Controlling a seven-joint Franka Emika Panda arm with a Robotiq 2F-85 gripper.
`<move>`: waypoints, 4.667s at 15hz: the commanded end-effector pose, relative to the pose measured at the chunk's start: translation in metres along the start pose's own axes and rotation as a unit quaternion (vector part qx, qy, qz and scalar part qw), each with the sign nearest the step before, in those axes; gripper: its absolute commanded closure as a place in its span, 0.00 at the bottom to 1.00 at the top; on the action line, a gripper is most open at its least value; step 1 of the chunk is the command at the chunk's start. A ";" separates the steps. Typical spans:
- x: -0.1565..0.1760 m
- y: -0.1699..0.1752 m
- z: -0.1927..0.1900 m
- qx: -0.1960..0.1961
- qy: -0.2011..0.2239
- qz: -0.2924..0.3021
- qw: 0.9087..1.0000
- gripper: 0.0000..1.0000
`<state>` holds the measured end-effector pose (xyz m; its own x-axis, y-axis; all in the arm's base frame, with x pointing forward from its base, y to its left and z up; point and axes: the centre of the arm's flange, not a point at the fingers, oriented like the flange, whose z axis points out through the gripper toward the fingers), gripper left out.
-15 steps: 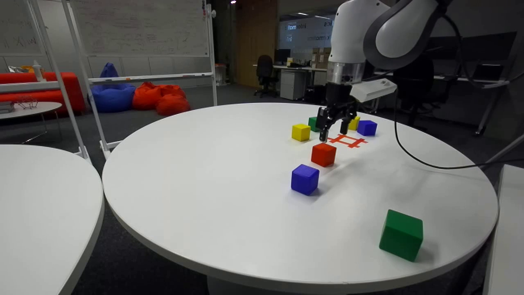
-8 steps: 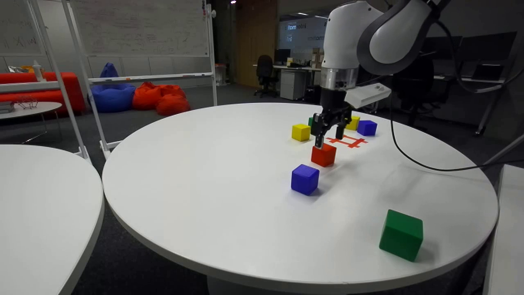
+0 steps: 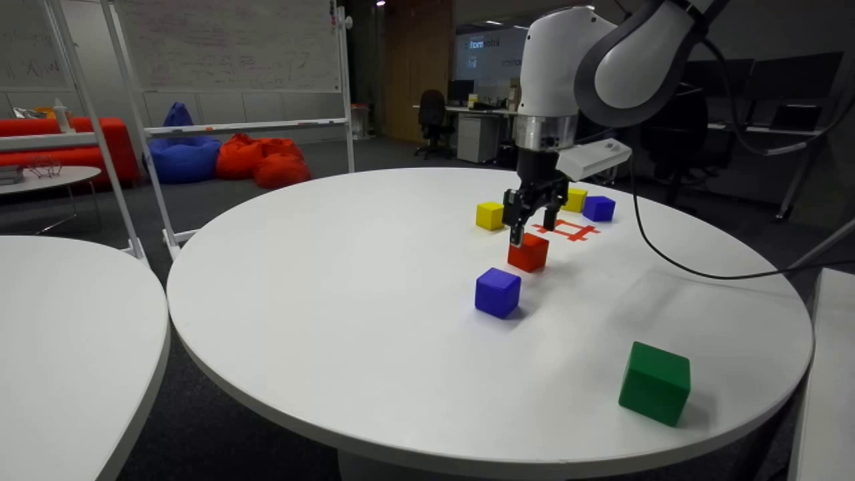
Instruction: Unstack all the toy blocks then put the orange block in the marked zone
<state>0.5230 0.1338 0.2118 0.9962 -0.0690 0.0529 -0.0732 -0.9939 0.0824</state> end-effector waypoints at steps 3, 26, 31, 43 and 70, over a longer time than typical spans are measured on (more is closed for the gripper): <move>0.004 0.005 0.003 0.000 -0.007 0.002 1.000 0.00; -0.001 -0.004 0.007 0.004 -0.008 -0.032 0.999 0.00; -0.004 -0.005 0.007 0.001 -0.008 -0.026 1.000 0.00; 0.008 -0.009 0.019 -0.002 -0.022 -0.033 0.999 0.00; 0.009 -0.005 0.026 0.001 -0.020 -0.029 0.999 0.00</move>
<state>0.5306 0.1388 0.1877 0.9997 -0.0137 0.0198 -0.0154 -0.9960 0.0882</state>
